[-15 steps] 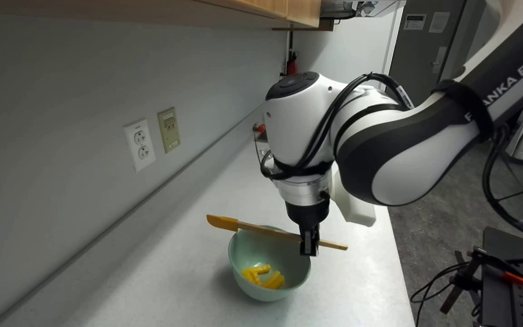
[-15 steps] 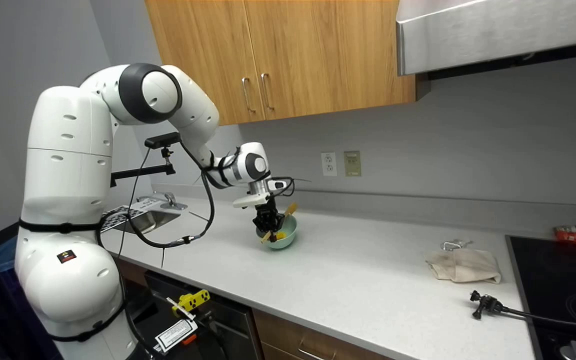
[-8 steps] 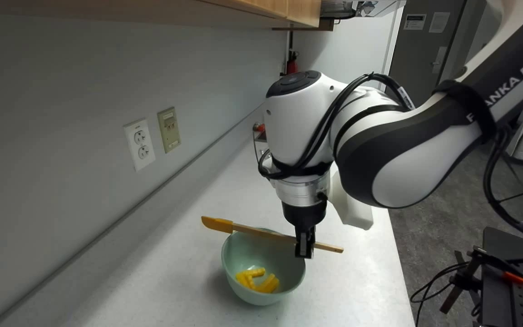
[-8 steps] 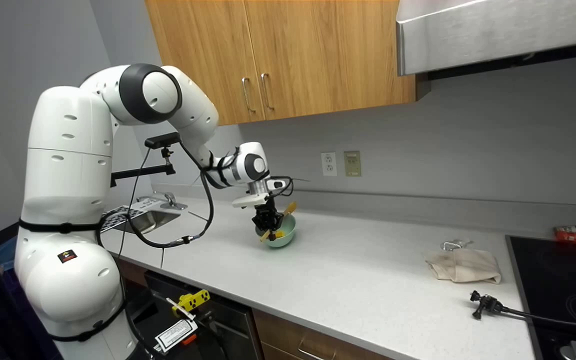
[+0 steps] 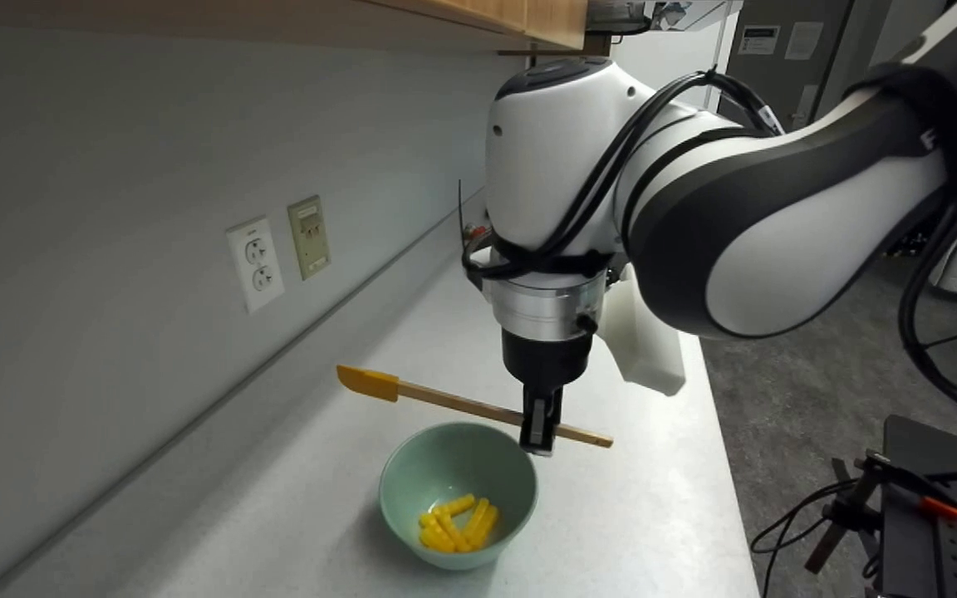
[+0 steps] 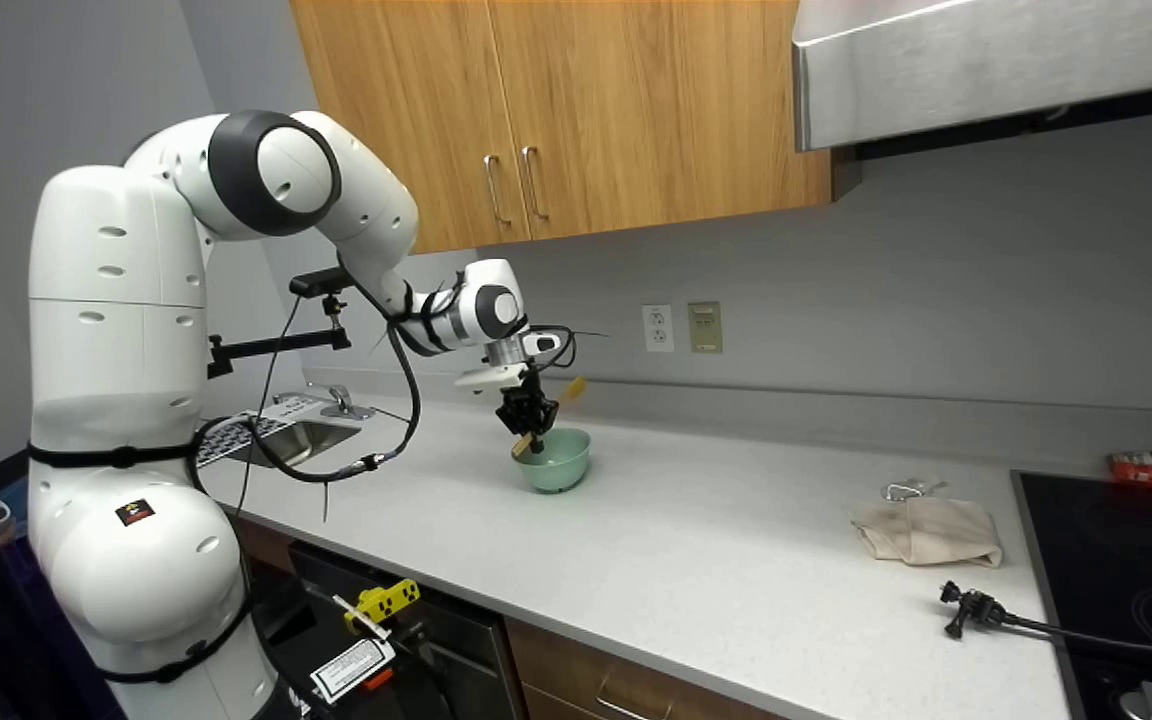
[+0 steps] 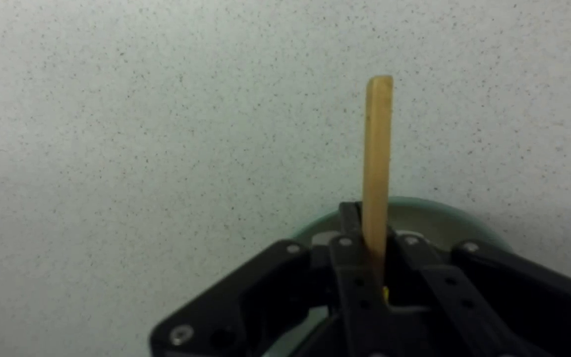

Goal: Use the wooden spoon to stir the contents in the blue bowl

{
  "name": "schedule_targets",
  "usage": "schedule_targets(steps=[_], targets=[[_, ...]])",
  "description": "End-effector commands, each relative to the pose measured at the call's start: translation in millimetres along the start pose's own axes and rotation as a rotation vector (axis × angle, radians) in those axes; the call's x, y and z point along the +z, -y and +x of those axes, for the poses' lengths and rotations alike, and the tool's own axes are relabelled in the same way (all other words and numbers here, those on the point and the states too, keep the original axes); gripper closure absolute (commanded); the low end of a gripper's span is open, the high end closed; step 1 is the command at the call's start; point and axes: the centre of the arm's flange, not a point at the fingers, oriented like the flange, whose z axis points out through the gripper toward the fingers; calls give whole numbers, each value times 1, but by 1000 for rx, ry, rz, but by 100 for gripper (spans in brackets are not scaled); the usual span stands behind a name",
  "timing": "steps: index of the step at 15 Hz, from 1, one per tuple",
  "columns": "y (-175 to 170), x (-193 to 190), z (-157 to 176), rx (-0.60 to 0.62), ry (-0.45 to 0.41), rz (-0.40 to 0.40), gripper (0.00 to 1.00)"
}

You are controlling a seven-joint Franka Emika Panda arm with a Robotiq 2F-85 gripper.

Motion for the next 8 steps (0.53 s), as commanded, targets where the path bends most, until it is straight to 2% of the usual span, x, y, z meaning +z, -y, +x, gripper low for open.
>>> schedule_targets(steps=[1,8], targets=[[8,-5,-2,-5,-2,54,98],[11,4,5,-11,4,67,98]])
